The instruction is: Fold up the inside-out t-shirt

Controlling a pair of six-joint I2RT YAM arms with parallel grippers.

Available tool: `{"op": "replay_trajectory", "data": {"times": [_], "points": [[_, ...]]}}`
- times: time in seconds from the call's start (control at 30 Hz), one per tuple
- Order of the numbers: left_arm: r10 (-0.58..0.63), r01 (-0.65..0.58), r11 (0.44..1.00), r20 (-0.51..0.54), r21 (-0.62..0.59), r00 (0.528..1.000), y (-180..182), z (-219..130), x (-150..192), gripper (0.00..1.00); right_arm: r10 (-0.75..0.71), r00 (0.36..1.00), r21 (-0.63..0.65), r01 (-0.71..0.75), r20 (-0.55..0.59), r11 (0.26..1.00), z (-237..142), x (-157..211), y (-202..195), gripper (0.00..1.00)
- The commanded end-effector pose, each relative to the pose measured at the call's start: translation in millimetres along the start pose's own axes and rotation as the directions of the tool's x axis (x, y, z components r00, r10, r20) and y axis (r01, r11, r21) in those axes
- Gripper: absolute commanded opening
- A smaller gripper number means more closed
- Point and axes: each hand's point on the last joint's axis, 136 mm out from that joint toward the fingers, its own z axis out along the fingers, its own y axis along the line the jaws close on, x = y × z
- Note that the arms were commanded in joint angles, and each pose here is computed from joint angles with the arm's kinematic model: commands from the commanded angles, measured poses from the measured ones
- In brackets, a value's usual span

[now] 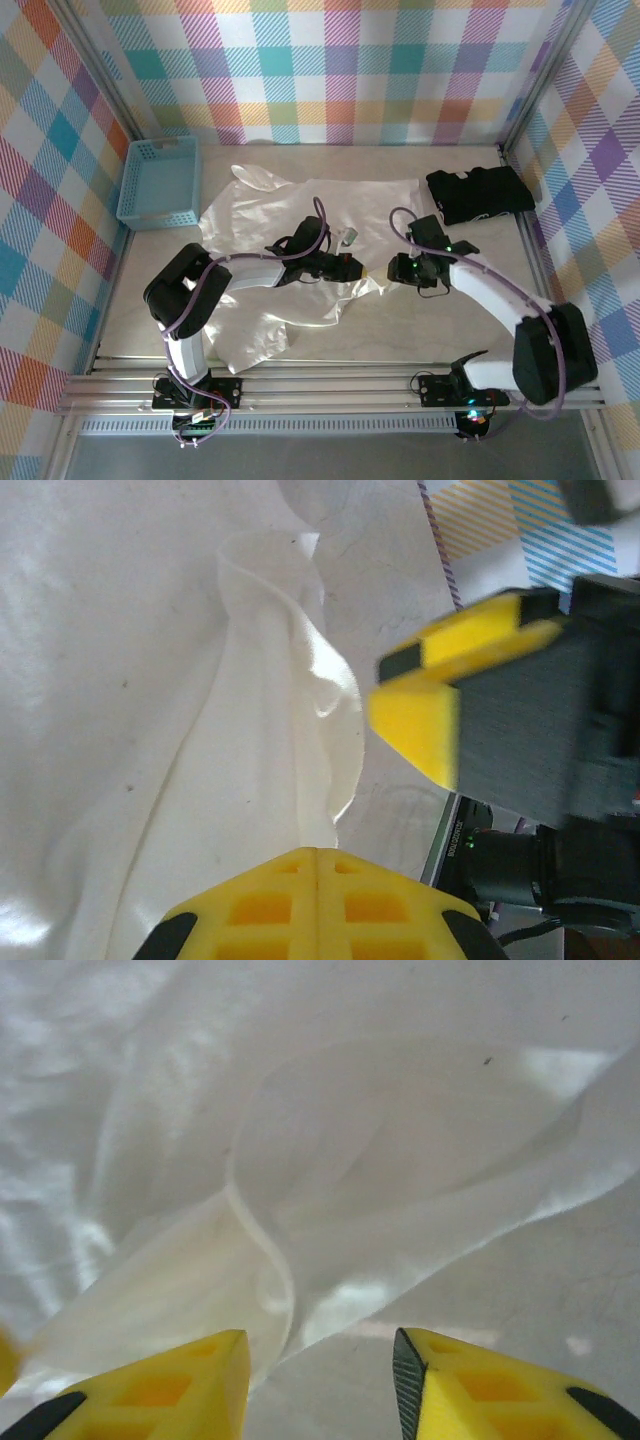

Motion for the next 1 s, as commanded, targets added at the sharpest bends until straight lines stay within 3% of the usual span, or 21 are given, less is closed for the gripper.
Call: {"op": "replay_trajectory", "data": {"times": [0.0,0.2,0.33,0.97], "points": [[0.002,-0.002,1.000,0.018,0.011,1.000,-11.4,-4.5,-12.5,0.00,0.038,0.998,-0.120,-0.043,-0.042,0.992,-9.4,18.7,19.6,0.47],[0.001,-0.002,1.000,0.017,0.016,1.000,-13.0,-4.8,-13.1,0.00,0.091,0.992,-0.170,-0.106,-0.092,0.980,6.8,32.4,29.3,0.55],[0.003,-0.003,1.000,0.015,0.019,1.000,-14.5,-5.2,-11.9,0.00,0.129,0.986,-0.191,-0.147,-0.103,0.970,19.8,29.0,33.9,0.54],[0.023,-0.024,1.000,0.023,0.009,0.999,-15.3,-10.1,-10.1,0.00,0.179,0.974,-0.074,-0.190,-0.139,0.979,40.5,37.2,-3.0,0.12]]}}
